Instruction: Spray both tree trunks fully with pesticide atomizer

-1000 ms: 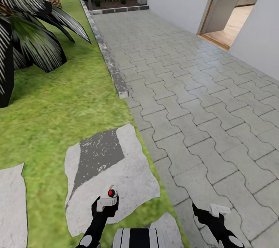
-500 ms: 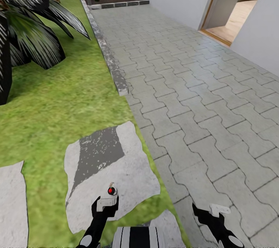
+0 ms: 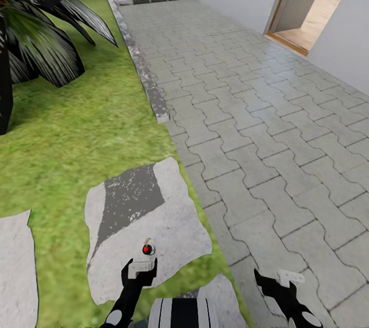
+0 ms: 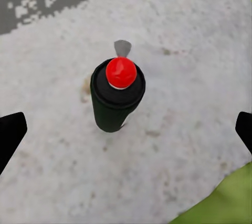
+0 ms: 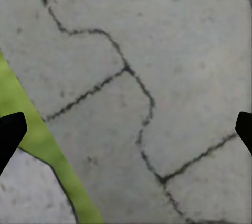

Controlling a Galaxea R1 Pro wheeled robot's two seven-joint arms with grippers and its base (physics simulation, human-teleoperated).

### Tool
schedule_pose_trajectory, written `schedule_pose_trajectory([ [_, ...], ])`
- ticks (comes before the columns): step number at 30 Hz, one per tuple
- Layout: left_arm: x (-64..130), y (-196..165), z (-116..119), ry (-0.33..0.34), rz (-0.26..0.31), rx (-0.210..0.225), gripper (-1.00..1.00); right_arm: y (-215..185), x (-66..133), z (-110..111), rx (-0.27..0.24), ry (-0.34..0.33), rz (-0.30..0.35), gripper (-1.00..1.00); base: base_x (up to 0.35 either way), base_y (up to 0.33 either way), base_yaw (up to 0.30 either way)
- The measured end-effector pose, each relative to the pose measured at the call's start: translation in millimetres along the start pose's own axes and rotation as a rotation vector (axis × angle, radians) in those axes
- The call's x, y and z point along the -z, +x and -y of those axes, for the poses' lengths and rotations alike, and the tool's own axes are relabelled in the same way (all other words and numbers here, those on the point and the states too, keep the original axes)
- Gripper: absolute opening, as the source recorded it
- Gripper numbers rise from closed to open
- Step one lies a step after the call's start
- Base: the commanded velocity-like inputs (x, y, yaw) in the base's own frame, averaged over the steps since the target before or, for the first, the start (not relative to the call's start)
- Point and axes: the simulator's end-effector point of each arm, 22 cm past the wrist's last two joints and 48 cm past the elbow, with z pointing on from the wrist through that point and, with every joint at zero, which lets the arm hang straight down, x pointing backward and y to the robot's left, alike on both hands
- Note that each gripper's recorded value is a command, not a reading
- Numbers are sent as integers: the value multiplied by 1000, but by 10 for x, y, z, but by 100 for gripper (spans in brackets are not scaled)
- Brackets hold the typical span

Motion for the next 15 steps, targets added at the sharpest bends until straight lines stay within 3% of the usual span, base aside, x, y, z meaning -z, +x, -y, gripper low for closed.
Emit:
schedule_pose_trajectory([
  [15, -26, 48, -1, -2, -6, 5, 100, 20, -27, -8, 17, -1, 19, 100, 0, 0, 0],
])
